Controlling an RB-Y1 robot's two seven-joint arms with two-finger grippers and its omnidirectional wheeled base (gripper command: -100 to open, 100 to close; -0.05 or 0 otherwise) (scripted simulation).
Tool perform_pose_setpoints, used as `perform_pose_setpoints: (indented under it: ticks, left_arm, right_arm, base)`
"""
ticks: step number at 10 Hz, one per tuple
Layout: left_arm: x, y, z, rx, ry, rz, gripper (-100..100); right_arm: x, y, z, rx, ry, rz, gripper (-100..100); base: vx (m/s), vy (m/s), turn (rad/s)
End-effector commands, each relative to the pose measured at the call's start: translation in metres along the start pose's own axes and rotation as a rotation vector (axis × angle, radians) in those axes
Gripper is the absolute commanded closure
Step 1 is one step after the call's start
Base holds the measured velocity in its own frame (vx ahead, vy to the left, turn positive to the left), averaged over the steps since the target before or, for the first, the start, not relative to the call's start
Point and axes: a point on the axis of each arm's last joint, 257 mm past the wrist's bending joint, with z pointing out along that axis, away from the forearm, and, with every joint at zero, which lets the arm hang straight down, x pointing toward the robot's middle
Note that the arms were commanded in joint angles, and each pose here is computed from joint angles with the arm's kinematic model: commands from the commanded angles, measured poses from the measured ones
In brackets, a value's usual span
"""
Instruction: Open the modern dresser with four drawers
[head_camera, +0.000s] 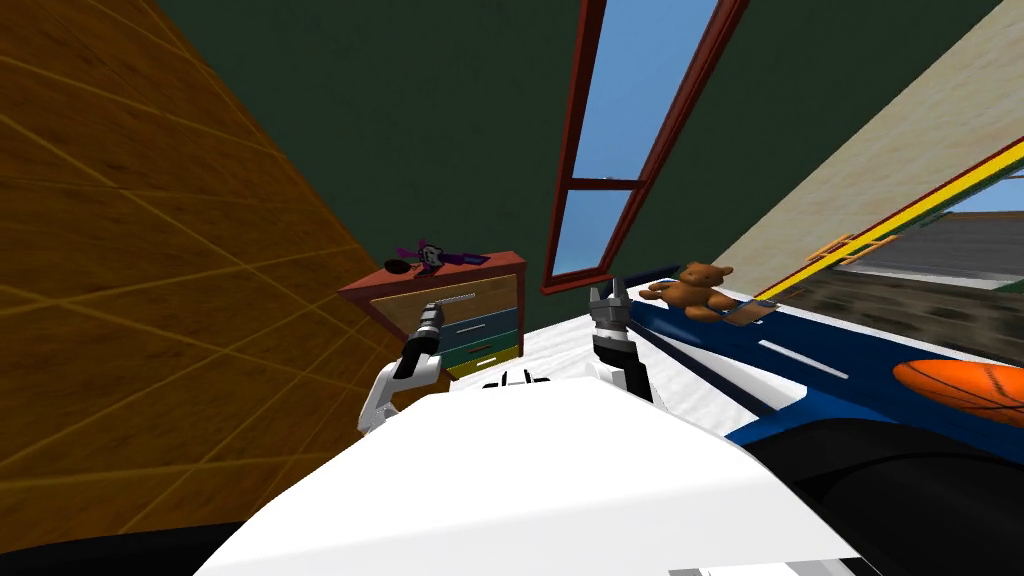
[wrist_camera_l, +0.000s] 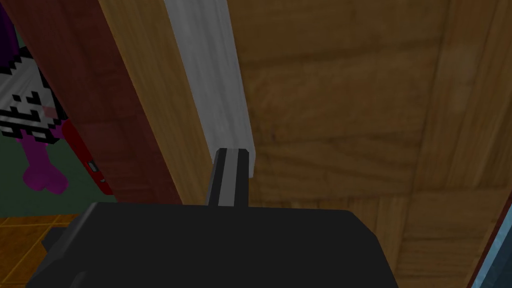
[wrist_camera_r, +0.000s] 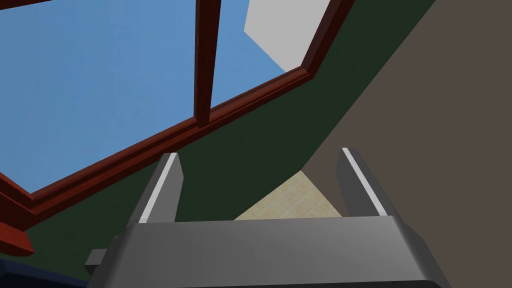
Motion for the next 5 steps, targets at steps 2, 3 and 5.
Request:
perform_pose_setpoints:
  ticks: [2,3,5]
  left_arm:
    - [0.014,-0.009,-0.021,0.032,0.083,-0.012,100]
    - [0.018,-0.009,-0.027,0.033,0.107,-0.017,100]
    - [0.02,-0.009,-0.03,0.033,0.115,-0.018,100]
  right_arm:
    - [0.0,0.0,0.0,0.0,0.0,0.0,0]
    - [0.0,0.0,0.0,0.0,0.0,0.0,0]
    - [0.0,0.0,0.0,0.0,0.0,0.0,0]
  base:
    - [0.096,-0.064,0.21]
    - [0.093,-0.061,0.205]
    - [0.063,-0.045,0.133]
